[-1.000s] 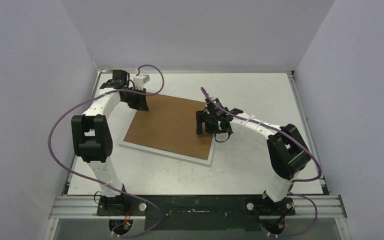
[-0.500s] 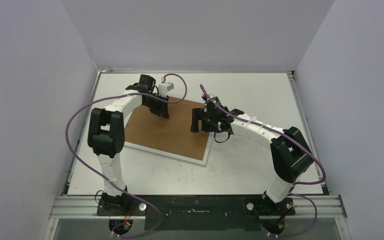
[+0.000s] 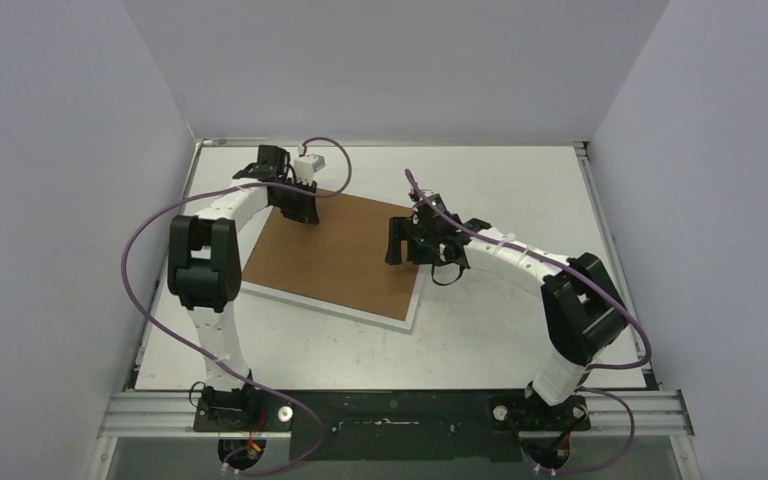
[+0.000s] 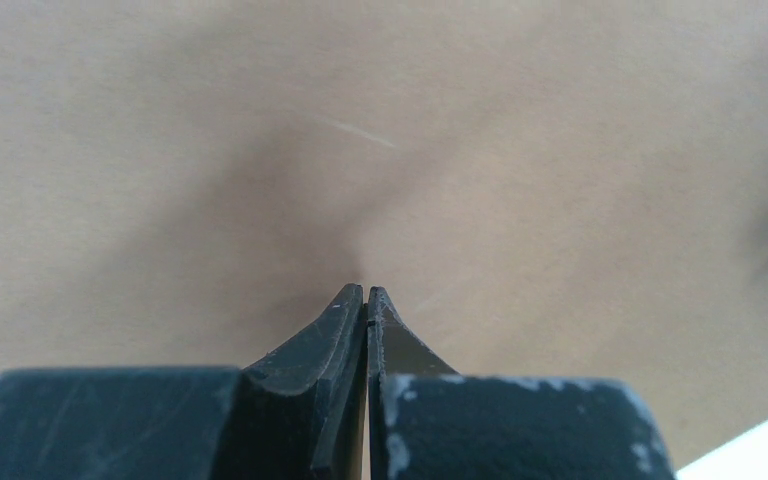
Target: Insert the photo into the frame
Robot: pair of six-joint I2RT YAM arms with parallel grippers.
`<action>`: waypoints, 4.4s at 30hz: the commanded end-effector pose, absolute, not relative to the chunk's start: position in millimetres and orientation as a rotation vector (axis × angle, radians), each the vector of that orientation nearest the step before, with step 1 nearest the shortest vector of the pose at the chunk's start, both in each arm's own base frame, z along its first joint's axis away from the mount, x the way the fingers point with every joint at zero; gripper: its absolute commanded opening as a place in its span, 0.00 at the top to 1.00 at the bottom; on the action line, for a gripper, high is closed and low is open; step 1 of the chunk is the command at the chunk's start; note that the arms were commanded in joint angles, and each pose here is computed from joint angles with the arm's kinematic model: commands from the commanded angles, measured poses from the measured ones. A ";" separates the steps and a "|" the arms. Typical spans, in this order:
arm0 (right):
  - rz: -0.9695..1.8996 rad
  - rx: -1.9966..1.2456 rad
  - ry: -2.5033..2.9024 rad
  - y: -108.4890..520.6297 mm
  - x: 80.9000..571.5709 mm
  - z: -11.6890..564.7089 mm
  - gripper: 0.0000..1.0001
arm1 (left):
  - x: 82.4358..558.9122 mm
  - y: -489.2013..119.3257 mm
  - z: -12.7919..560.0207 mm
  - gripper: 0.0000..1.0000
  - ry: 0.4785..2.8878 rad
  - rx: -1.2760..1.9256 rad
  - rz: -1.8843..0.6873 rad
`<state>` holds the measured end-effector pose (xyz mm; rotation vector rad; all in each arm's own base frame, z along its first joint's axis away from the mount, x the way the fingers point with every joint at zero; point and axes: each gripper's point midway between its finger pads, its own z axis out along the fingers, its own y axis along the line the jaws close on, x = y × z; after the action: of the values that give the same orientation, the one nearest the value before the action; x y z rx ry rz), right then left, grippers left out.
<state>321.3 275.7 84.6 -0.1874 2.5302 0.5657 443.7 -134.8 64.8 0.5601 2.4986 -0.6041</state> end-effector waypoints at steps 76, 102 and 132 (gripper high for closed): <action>0.920 0.108 2.417 272.8 348.0 73.6 0.16 | 450.4 -13.6 31.5 0.56 2.641 0.087 -0.768; 1.287 0.051 2.070 307.0 350.8 208.1 0.17 | 422.2 -50.4 28.1 0.67 2.672 0.286 -0.744; 1.755 -0.089 1.640 337.9 318.4 305.6 0.19 | 415.1 -67.5 38.9 0.69 2.659 0.315 -0.798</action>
<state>357.3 303.0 269.6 0.1400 1.7195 1.5593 467.8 13.9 39.4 0.2463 2.5672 -0.3945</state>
